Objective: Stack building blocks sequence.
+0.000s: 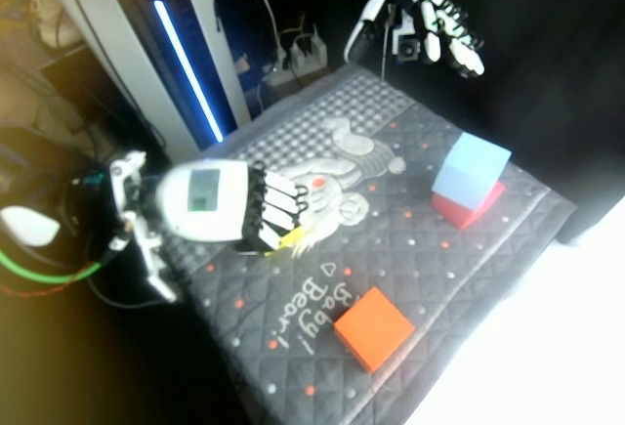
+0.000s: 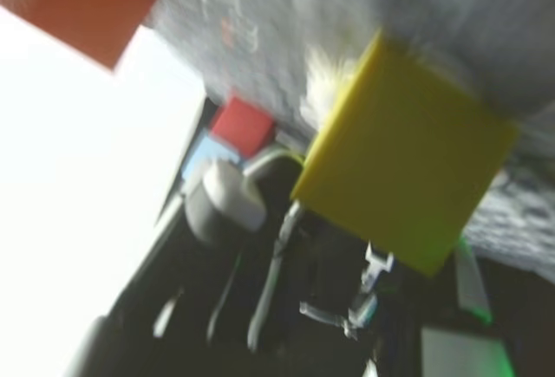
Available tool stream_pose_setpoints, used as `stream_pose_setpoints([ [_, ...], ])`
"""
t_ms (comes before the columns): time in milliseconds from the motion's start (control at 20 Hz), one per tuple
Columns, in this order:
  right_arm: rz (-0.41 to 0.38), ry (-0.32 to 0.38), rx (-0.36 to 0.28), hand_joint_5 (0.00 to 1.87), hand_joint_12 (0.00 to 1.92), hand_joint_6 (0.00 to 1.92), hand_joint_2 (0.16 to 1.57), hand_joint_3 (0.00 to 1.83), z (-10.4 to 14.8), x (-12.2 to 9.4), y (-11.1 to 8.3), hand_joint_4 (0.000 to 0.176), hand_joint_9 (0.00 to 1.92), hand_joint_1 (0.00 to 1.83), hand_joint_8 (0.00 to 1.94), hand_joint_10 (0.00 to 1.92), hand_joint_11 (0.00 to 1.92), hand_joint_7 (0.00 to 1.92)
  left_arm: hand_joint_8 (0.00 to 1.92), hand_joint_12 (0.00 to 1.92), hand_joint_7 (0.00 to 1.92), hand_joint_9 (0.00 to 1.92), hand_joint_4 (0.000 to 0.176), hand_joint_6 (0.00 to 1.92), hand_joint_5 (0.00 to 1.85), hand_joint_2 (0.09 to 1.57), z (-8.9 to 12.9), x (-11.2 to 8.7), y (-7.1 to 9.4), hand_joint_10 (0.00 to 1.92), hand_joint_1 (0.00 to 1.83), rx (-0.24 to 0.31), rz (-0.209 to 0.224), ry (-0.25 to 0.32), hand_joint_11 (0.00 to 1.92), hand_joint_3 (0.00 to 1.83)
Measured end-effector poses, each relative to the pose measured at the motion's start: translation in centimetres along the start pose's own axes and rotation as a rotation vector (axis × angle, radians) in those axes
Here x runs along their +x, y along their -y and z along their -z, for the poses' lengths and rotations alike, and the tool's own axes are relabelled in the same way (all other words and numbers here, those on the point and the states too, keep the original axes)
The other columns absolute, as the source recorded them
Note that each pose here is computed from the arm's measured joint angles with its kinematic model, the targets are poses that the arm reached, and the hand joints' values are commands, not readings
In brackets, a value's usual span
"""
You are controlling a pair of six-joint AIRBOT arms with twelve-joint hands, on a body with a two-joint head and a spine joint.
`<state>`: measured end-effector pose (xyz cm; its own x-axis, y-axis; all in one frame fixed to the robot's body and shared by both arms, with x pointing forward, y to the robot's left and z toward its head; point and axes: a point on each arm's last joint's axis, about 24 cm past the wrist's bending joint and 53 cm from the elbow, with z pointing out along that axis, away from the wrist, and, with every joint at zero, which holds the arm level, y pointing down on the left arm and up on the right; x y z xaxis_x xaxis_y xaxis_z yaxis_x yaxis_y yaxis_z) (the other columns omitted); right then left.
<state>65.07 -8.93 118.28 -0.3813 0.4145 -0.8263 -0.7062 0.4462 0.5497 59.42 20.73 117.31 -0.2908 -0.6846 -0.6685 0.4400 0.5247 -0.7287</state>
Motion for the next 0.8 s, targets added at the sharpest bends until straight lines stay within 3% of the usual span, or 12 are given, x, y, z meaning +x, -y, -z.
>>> stream_pose_setpoints([
  [50,0.004,-0.003,0.001,0.72,0.99,0.15,1.05,0.0,0.0,0.0,0.1,0.0,0.85,1.04,0.12,0.27,0.71,0.67,0.0,0.0,0.0,0.0,0.113,0.0,0.17,0.79,0.0,0.2,0.0,0.0,0.84,-0.001,0.006,-0.002,0.0,0.0],
  [100,0.001,-0.005,0.001,0.61,0.74,0.03,1.01,0.0,0.0,0.1,0.1,0.0,0.7,0.93,0.02,0.08,0.57,0.53,0.0,0.0,0.0,0.0,0.115,0.0,0.17,0.79,0.0,0.4,-0.1,0.0,0.84,-0.003,0.008,-0.004,0.0,0.0],
  [150,0.007,-0.02,0.005,0.49,0.59,0.01,0.98,0.0,0.0,0.5,0.2,0.039,0.56,0.9,0.0,0.02,0.41,0.44,0.0,0.0,0.0,0.0,0.116,0.0,0.17,0.8,0.0,0.4,-0.1,0.0,0.85,-0.004,0.009,-0.005,0.0,0.0],
  [200,0.017,-0.046,0.019,0.34,0.5,0.0,0.94,0.0,-0.1,1.2,0.5,0.095,0.34,0.86,0.0,0.0,0.22,0.29,0.0,0.0,0.0,0.0,0.116,0.0,0.18,0.8,0.0,0.4,0.0,0.0,0.85,0.0,0.009,-0.004,0.0,0.0],
  [250,0.024,-0.061,0.031,0.25,0.56,0.0,0.91,0.01,-0.1,1.7,0.8,0.131,0.21,0.81,0.0,0.0,0.06,0.21,0.0,0.0,0.0,0.0,0.098,0.01,0.19,0.79,0.0,0.4,0.0,0.0,0.85,0.002,0.009,-0.005,0.0,0.0],
  [300,0.025,-0.067,0.039,0.23,0.6,0.0,0.9,0.01,-0.1,1.8,1.0,0.148,0.18,0.8,0.0,0.0,0.01,0.18,0.0,0.0,0.0,0.0,0.094,0.0,0.18,0.79,0.0,0.4,0.0,0.0,0.85,0.001,0.009,-0.005,0.0,0.0],
  [350,0.025,-0.066,0.041,0.23,0.6,0.0,0.9,0.0,0.0,1.8,1.0,0.15,0.18,0.79,0.0,0.0,0.0,0.17,0.0,0.0,0.0,0.0,0.089,0.0,0.18,0.79,0.0,0.4,0.0,0.0,0.86,0.0,0.009,-0.004,0.0,0.0],
  [500,0.025,-0.058,0.035,0.28,0.65,0.0,0.93,0.0,0.1,1.4,0.8,0.137,0.2,0.85,0.0,0.0,0.0,0.2,0.0,0.0,0.0,0.0,0.079,0.01,0.19,0.79,0.0,0.4,-0.1,0.0,0.86,-0.003,0.011,-0.004,0.0,0.0],
  [600,0.026,-0.059,0.035,0.33,0.74,0.01,0.95,0.01,0.1,1.4,0.8,0.116,0.24,0.87,0.01,0.0,0.01,0.25,0.0,0.0,0.0,0.0,0.094,0.0,0.18,0.79,0.0,0.4,-0.1,0.0,0.87,-0.001,0.011,-0.005,0.0,0.0],
  [700,0.025,-0.058,0.035,0.5,0.9,0.01,1.02,0.0,0.1,1.4,0.8,0.056,0.59,0.93,0.02,0.04,0.39,0.53,0.0,0.0,0.0,0.0,0.107,0.0,0.17,0.79,0.0,0.4,-0.1,0.0,0.86,0.0,0.011,-0.005,0.0,0.0],
  [750,0.025,-0.057,0.033,0.59,1.01,0.01,1.04,0.0,0.1,1.4,0.7,0.009,0.75,0.96,0.03,0.08,0.51,0.67,0.0,0.0,0.0,0.0,0.109,0.0,0.17,0.79,0.0,0.4,-0.1,0.0,0.86,-0.001,0.011,-0.005,0.0,0.0],
  [800,0.025,-0.057,0.034,0.71,1.24,0.01,1.05,0.0,0.1,1.4,0.7,0.0,0.89,1.06,0.03,0.17,0.62,0.8,0.0,0.0,0.0,0.0,0.105,0.0,0.17,0.79,0.0,0.4,-0.1,0.0,0.84,-0.002,0.011,-0.004,0.0,0.0],
])
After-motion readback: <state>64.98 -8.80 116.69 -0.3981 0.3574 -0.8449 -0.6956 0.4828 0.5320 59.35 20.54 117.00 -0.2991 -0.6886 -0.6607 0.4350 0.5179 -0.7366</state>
